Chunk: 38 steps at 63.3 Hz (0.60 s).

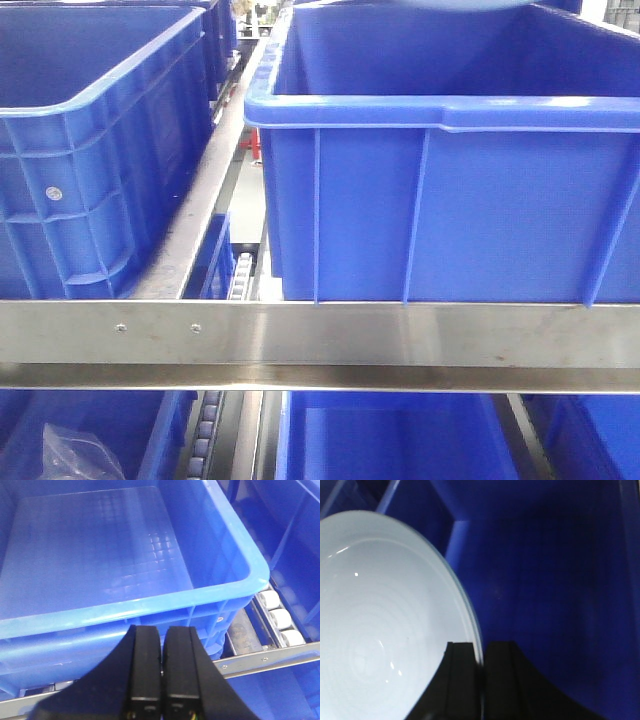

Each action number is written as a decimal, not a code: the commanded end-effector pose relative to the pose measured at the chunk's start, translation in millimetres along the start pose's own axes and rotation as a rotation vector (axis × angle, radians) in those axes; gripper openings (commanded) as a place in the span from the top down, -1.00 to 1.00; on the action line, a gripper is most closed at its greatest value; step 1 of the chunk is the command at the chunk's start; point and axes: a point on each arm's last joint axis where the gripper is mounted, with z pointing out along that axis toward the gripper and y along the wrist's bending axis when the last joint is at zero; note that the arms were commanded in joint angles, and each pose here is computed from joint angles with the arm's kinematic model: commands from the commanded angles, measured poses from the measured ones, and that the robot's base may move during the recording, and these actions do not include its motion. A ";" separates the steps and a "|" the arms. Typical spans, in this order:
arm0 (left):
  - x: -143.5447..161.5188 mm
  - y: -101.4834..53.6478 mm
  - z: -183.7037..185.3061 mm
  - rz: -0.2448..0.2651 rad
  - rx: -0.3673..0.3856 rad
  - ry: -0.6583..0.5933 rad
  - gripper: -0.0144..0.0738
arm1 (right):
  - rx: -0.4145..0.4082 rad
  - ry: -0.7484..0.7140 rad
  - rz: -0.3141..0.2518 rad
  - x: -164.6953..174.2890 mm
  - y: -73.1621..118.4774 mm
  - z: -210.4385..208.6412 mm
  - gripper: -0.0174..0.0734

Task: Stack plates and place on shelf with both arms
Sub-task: 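Lower the stack into the blue bin, open the right gripper, withdraw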

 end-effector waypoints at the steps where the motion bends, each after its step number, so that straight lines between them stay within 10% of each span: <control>1: -16.7 0.8 -2.9 -0.012 -0.008 -0.109 0.48 | 0.001 -0.099 0.014 -22.4 -1.6 11.5 0.49; 38: -16.7 0.8 -2.9 -0.012 -0.008 -0.109 0.48 | 0.044 0.122 0.019 7.3 -27.2 115.6 0.49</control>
